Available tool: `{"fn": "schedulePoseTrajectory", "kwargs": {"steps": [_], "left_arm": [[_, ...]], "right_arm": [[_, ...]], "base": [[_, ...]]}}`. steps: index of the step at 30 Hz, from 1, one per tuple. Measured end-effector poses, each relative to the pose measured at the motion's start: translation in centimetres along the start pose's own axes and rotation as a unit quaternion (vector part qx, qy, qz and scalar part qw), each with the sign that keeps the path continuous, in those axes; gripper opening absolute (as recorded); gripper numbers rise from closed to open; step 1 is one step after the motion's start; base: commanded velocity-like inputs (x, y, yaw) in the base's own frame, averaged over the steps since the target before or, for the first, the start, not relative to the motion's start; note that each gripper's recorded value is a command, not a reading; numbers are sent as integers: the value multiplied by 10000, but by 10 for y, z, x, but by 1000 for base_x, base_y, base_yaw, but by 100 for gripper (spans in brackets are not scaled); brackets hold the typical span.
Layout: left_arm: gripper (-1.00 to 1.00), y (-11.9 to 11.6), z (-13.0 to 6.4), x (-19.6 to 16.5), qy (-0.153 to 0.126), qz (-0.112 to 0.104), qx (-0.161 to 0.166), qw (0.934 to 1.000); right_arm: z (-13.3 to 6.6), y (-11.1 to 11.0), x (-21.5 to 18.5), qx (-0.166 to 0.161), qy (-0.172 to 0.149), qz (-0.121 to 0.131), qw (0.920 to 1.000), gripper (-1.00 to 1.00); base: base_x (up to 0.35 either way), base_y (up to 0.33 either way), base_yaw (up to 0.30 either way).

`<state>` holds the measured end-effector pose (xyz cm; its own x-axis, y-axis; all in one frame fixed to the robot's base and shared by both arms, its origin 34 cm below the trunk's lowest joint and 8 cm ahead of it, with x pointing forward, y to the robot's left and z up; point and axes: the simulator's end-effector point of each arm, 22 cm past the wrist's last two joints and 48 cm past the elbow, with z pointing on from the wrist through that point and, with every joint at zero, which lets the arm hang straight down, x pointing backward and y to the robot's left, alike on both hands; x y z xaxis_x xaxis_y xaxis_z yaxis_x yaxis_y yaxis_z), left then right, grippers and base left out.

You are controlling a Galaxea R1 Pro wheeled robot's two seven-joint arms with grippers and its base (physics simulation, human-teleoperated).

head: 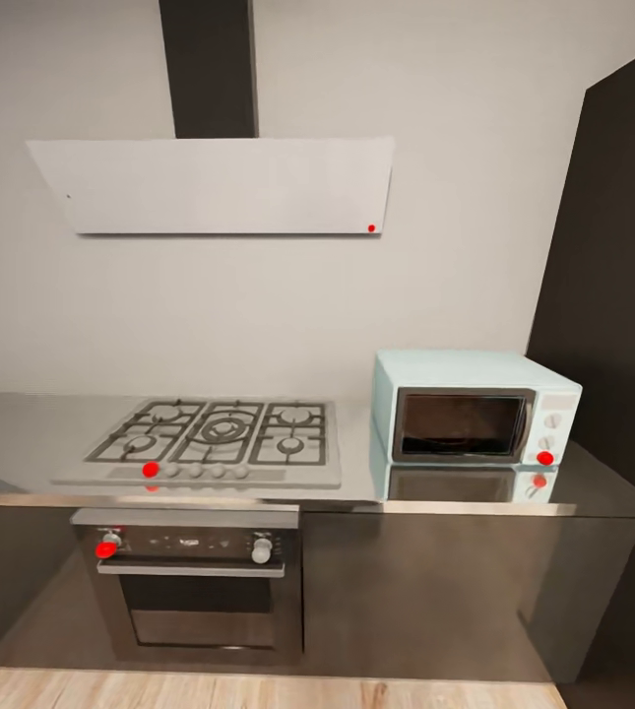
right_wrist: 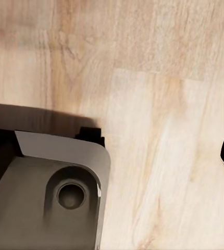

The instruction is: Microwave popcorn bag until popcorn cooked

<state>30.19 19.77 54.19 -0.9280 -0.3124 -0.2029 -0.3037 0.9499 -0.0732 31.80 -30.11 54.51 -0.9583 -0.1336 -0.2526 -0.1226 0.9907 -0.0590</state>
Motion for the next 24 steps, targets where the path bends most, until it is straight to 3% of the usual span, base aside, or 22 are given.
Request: {"fn": "schedulePoseTrajectory", "kwargs": {"steps": [24], "left_arm": [[100, 0, 0, 0, 1, -16, -1, 10000]], "right_arm": [[0, -2, 1, 14, 11, 8, 10000, 100]], "base": [[0, -287, 0]]}}
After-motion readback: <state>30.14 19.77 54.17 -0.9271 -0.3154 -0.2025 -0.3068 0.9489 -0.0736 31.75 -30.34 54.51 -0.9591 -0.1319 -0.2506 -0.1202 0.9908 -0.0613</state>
